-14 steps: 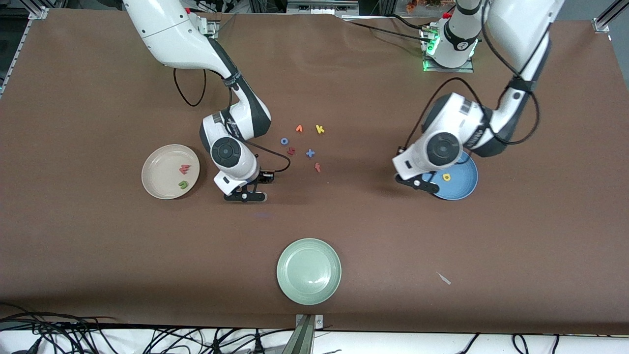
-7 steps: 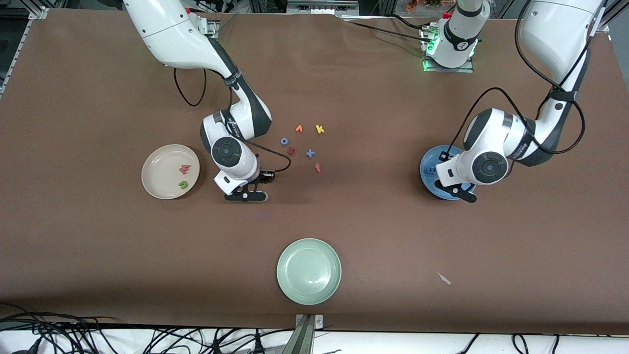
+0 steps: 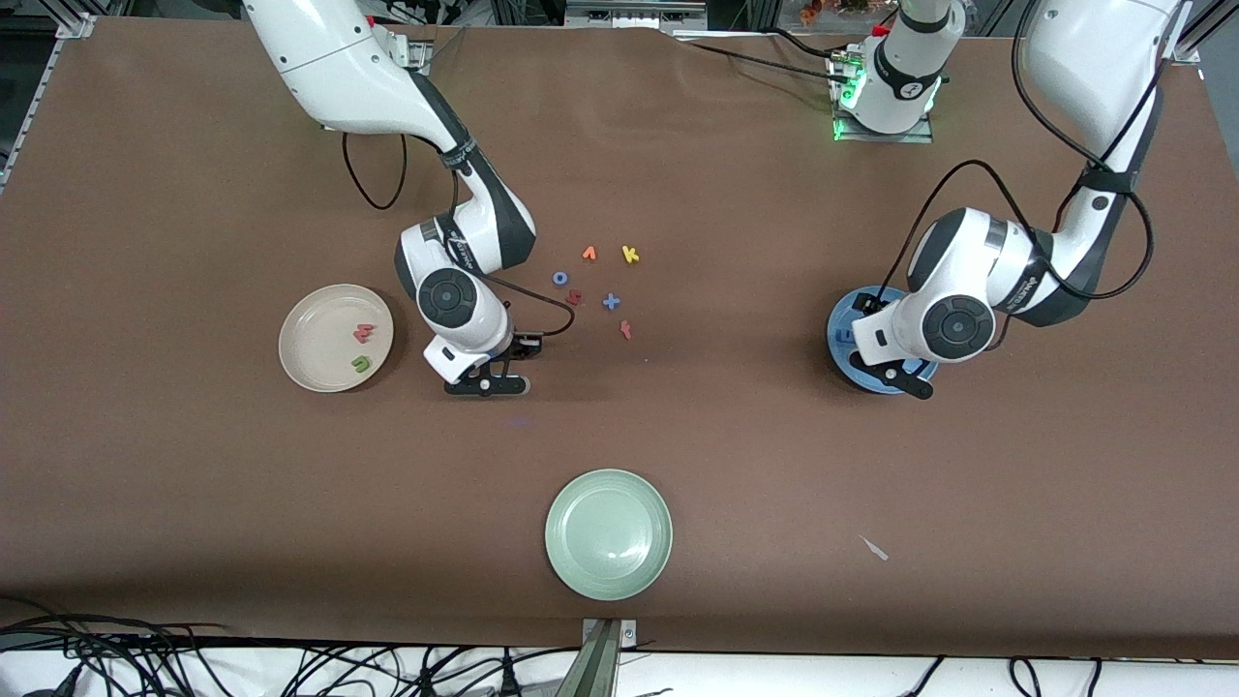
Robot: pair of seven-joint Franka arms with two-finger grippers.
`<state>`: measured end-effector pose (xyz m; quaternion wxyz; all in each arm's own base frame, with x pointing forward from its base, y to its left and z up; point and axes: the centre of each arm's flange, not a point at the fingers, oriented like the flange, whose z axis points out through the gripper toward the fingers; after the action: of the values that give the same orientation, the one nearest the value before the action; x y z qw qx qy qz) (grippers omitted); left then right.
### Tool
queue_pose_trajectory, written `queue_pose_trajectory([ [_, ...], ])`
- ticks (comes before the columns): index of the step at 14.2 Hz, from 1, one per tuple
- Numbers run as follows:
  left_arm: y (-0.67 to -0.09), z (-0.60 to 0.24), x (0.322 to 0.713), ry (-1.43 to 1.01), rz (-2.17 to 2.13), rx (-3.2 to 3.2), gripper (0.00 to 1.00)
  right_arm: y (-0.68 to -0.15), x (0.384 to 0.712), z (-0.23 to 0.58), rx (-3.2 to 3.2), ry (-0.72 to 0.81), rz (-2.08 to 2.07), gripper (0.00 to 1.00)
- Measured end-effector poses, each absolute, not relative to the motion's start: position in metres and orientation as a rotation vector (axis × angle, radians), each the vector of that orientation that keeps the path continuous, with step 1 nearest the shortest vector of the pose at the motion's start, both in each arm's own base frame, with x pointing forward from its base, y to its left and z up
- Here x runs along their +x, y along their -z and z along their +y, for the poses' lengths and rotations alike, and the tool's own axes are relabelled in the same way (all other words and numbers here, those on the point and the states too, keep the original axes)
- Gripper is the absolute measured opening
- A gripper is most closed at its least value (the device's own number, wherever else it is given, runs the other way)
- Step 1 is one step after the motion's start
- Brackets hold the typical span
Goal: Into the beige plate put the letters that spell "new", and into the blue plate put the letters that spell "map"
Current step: 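Place the teal P on the blue plate while the right gripper carries the e, then release the e on the beige plate while the left gripper withdraws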
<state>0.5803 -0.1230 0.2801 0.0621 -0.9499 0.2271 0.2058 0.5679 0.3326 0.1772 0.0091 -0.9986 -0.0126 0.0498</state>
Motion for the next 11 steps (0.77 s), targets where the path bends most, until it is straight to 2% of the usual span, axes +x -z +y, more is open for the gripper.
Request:
queue_pose_trajectory([
  [3, -0.361, -0.144, 0.599, -0.590, 0.690, -2.859, 1.00, -0.178, 0.568, 0.333, -3.120, -0.164, -0.067, 0.30],
  [6, -0.440, -0.139, 0.616, -0.502, 0.634, -2.883, 1.00, -0.186, 0.570, 0.329, -3.132, -0.257, -0.164, 0.30],
  [11, -0.525, -0.103, 0.638, -0.276, 0.490, -2.970, 1.00, -0.228, 0.591, 0.269, -3.143, -0.371, -0.390, 0.30],
])
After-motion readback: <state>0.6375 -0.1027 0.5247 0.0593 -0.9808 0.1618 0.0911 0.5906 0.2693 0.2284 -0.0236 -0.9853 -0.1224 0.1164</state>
